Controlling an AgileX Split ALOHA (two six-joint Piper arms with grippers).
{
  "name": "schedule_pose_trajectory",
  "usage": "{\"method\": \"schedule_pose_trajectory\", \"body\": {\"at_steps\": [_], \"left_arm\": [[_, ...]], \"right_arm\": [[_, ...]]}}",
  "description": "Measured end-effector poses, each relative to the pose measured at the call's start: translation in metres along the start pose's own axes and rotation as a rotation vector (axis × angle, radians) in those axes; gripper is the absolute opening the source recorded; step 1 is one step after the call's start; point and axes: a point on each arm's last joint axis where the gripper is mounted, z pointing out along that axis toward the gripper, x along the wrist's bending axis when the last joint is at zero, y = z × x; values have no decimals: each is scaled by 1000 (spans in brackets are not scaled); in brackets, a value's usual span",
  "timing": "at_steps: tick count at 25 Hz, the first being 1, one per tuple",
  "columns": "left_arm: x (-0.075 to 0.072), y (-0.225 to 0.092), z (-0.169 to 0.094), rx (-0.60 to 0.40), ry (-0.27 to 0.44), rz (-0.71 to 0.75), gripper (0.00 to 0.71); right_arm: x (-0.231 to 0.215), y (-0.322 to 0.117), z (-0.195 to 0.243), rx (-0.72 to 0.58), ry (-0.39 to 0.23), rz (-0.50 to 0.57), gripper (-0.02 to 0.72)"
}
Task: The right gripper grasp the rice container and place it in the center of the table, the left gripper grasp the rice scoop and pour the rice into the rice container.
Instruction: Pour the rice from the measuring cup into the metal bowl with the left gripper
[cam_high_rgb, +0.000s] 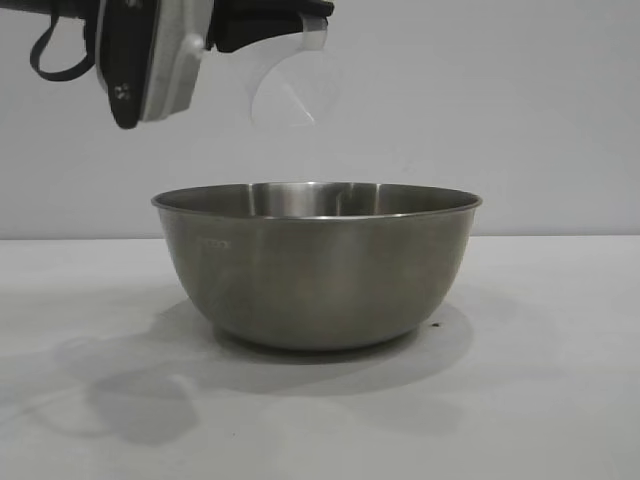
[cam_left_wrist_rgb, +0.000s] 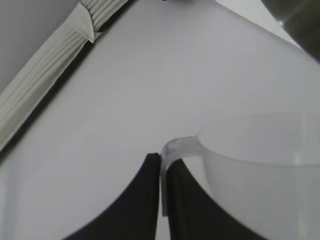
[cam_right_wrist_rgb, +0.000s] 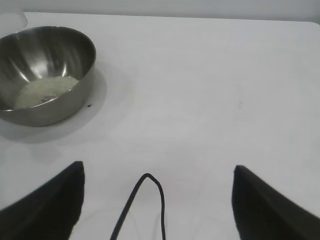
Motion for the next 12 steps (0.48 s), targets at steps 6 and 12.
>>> {"method": "schedule_pose_trajectory", "body": {"at_steps": [6,12], "left_arm": [[5,7,2,-58,39,59,0],[7,9,3,-70,49,63,0]], "right_arm": [[0,0,0,0,0,0,554],[0,0,0,0,0,0,554]]}}
